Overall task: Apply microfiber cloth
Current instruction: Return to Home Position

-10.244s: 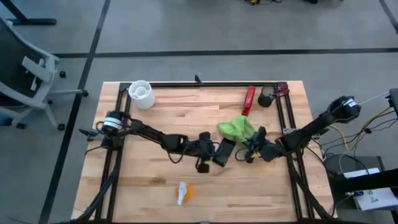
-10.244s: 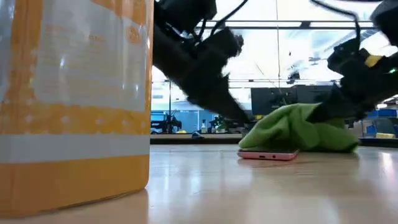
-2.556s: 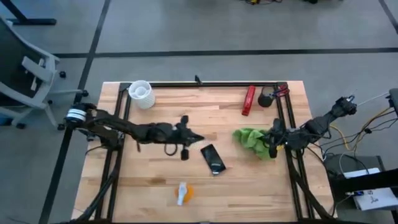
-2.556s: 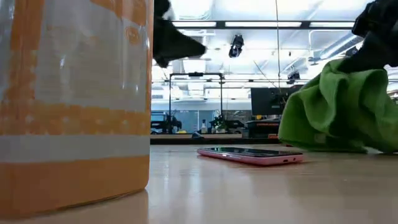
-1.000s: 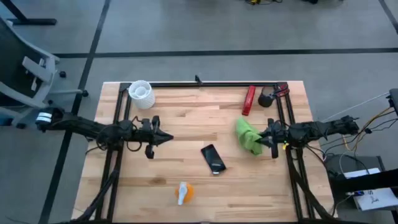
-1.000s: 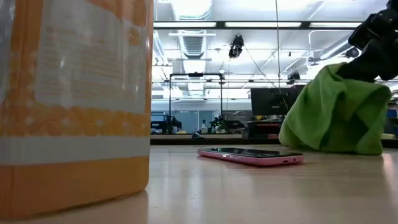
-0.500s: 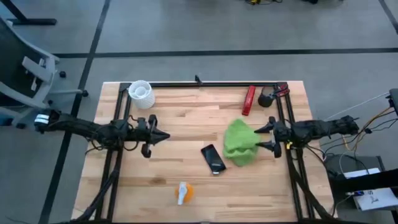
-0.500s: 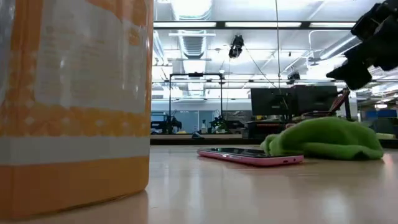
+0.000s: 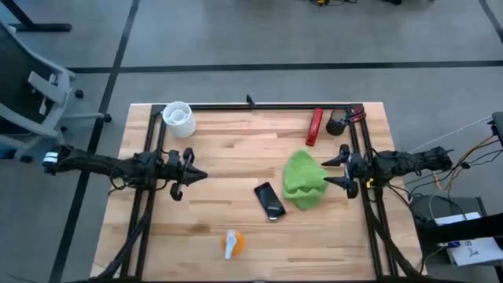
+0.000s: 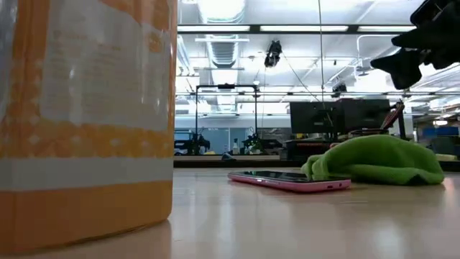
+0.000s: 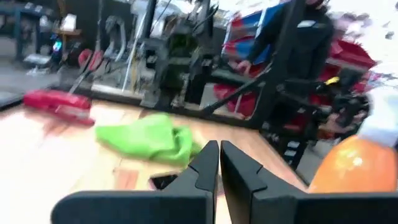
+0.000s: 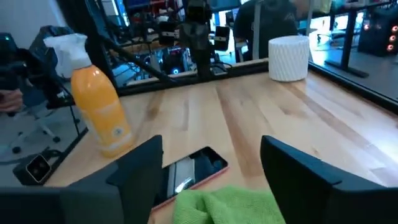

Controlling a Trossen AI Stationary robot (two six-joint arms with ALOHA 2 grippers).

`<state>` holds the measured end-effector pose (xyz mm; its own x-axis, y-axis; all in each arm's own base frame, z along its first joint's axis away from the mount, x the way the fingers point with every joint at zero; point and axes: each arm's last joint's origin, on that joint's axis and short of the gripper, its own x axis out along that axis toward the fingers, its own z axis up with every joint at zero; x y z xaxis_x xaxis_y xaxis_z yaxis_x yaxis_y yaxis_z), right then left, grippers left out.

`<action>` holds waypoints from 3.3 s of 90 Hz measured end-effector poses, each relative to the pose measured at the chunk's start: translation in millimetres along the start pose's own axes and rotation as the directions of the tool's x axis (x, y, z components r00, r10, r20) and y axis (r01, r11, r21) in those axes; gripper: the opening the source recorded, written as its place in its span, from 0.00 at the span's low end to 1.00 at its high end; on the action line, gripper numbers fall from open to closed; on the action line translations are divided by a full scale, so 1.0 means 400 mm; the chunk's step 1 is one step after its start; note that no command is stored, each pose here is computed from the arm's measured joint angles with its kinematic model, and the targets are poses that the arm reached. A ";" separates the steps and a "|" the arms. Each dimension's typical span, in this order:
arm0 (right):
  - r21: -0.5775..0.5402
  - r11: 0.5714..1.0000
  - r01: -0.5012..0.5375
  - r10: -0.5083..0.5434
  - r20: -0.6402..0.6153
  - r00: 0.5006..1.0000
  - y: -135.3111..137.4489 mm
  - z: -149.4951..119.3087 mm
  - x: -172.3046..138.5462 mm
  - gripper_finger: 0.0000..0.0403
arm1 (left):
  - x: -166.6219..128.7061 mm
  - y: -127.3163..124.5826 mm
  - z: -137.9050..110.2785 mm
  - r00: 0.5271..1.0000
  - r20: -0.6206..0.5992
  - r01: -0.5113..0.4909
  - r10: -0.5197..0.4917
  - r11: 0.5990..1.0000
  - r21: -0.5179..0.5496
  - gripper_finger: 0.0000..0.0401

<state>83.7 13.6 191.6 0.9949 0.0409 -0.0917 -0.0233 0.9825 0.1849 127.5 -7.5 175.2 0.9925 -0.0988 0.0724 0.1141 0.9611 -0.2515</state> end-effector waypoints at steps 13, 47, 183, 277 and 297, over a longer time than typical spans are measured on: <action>0.005 0.999 -0.032 0.032 -0.010 0.999 0.002 -0.003 0.001 0.52 | -0.012 0.007 -0.003 0.999 -0.035 -0.032 0.033 0.999 0.020 0.00; 0.010 1.000 -0.028 0.029 -0.020 0.999 0.001 -0.006 0.002 0.41 | -0.071 0.003 0.003 0.997 -0.050 -0.049 0.052 0.998 0.046 0.00; -0.007 1.000 -0.008 0.007 -0.077 0.997 -0.004 -0.051 0.023 0.21 | -0.048 0.022 -0.057 0.960 -0.246 -0.117 0.131 0.991 0.071 0.00; -0.007 1.000 -0.008 0.007 -0.078 0.997 -0.005 -0.051 0.023 0.13 | -0.042 0.027 -0.071 0.941 -0.307 -0.128 0.145 0.989 0.074 0.00; -0.008 1.000 -0.008 0.007 -0.078 0.997 -0.005 -0.051 0.023 0.17 | -0.042 0.027 -0.071 0.941 -0.307 -0.128 0.145 0.989 0.074 0.00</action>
<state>91.0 15.9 170.3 0.9841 0.0621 -0.1663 -0.0319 0.9835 0.1783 113.1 -2.9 144.0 0.9639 -0.0327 -0.2644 -0.0179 0.9822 -0.1869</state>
